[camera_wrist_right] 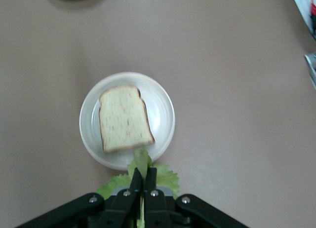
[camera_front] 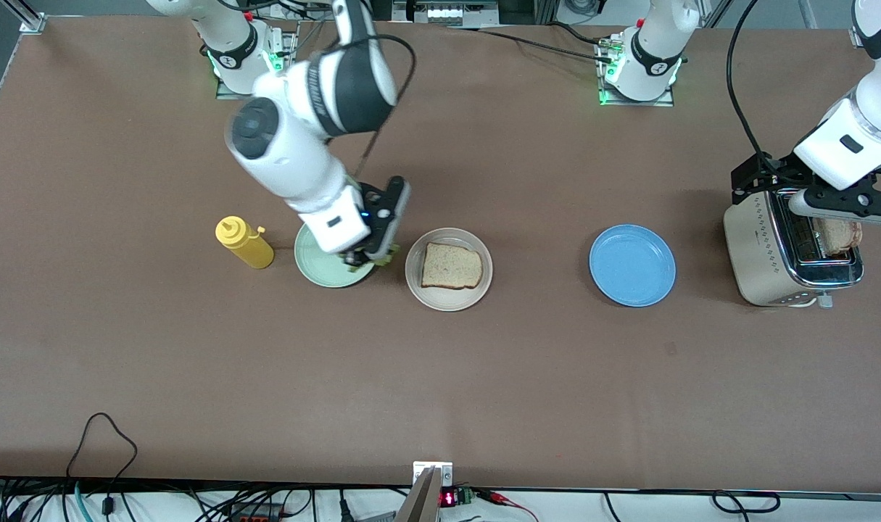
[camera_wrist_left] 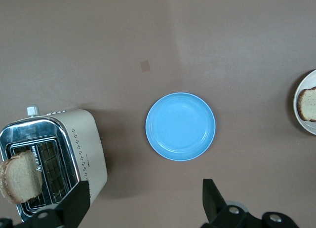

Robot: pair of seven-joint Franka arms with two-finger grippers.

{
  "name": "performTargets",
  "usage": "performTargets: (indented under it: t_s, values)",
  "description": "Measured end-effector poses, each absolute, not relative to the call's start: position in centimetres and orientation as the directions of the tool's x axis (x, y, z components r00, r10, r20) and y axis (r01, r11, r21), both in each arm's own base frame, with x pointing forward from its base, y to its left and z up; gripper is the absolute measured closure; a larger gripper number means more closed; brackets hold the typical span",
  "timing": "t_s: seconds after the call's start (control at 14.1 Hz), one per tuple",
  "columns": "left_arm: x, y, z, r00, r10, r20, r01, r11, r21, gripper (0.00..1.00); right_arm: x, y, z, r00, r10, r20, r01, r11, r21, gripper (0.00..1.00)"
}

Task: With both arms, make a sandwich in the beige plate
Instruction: 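Lower the lettuce onto the toast and open the right gripper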

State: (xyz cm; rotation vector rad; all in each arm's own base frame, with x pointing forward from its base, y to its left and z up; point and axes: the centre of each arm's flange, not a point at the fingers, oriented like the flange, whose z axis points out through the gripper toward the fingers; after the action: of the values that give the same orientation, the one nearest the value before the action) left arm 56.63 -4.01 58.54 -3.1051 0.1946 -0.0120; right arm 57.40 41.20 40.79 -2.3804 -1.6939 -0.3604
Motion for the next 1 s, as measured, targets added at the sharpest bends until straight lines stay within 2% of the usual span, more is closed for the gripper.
performTargets:
  t_s: [0.43,1.0]
  values:
    - [56.6,-4.0,58.5,0.992,-0.125,0.006,-0.124,-0.992,-0.031,0.0,54.0,49.5,32.7,0.31,0.87,0.382,0.935,-0.352,0.042,0.96]
    - [56.6,-3.9,58.5,0.992,-0.123,0.006,-0.123,-0.992,-0.031,0.0,54.1,49.5,29.9,0.321,0.868,0.379,0.927,-0.369,0.062,0.96]
